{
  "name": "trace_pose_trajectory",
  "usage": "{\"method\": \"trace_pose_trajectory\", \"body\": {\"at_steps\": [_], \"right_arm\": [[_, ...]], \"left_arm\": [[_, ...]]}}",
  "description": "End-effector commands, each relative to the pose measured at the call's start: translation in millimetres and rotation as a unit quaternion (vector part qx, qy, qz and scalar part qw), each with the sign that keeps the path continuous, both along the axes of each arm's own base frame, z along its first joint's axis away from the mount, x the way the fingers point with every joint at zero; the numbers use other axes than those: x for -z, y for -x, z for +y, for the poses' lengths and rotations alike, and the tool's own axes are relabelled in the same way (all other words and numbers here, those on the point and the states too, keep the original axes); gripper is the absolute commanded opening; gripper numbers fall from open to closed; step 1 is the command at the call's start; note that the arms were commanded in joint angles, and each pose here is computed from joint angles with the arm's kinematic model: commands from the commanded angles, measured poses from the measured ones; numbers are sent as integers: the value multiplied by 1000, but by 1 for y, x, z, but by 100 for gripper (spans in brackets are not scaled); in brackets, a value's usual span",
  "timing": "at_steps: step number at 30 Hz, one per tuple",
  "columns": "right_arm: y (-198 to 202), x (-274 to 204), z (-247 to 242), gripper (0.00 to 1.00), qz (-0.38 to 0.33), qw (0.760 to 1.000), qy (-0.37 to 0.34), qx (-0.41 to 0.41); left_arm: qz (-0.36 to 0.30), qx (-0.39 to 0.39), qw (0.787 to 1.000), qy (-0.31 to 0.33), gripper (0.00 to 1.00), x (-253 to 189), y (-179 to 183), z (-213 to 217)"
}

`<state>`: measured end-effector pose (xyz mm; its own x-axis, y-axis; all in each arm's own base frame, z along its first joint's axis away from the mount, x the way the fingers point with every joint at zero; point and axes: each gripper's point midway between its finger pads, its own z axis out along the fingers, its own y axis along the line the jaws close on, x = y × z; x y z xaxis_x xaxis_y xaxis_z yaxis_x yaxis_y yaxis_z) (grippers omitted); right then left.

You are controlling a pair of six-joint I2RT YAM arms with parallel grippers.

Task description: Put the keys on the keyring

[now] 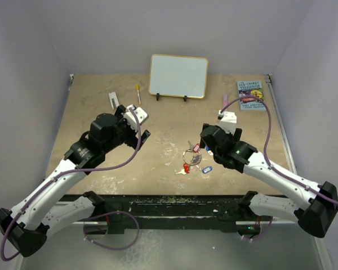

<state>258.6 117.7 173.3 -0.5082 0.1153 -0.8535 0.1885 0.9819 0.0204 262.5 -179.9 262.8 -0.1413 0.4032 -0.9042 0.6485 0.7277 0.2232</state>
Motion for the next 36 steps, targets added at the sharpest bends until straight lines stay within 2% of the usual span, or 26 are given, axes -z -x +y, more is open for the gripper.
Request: {"method": "trace_pose_trajectory", "body": {"at_steps": [1, 6, 9, 12, 16, 19, 24, 31, 33, 36], "right_arm": [[-3, -18, -6, 99, -10, 1000, 15, 21], [0, -32, -11, 100, -44, 999, 1, 7], [4, -49, -1, 100, -83, 994, -54, -36], [5, -58, 8, 100, -101, 990, -66, -79], [6, -50, 28, 87, -35, 988, -8, -151], [5, -33, 41, 81, 27, 980, 38, -191], [1, -5, 34, 73, 90, 977, 101, -167], [-9, 23, 45, 60, 129, 960, 149, -199], [-10, 32, 49, 54, 148, 954, 158, -207], [-7, 50, 58, 53, 186, 948, 153, -210]], "left_arm": [[-11, -3, 1000, 15, 98, -6, -6, -2], [-2, -3, 1000, 9, 98, 1, -8, -4], [2, -10, 1000, 9, 98, 1, -11, -2], [15, -19, 1000, 5, 98, 3, -16, -2], [53, -11, 998, -13, 98, 6, -22, -11], [36, 22, 998, -50, 98, -6, -28, -17], [-5, 20, 996, -89, 98, -12, -47, -15], [42, 65, 992, -101, 98, 36, -52, -42], [52, 56, 992, -101, 98, 38, -58, -44], [54, 15, 993, -107, 97, 36, -70, -38]]}}
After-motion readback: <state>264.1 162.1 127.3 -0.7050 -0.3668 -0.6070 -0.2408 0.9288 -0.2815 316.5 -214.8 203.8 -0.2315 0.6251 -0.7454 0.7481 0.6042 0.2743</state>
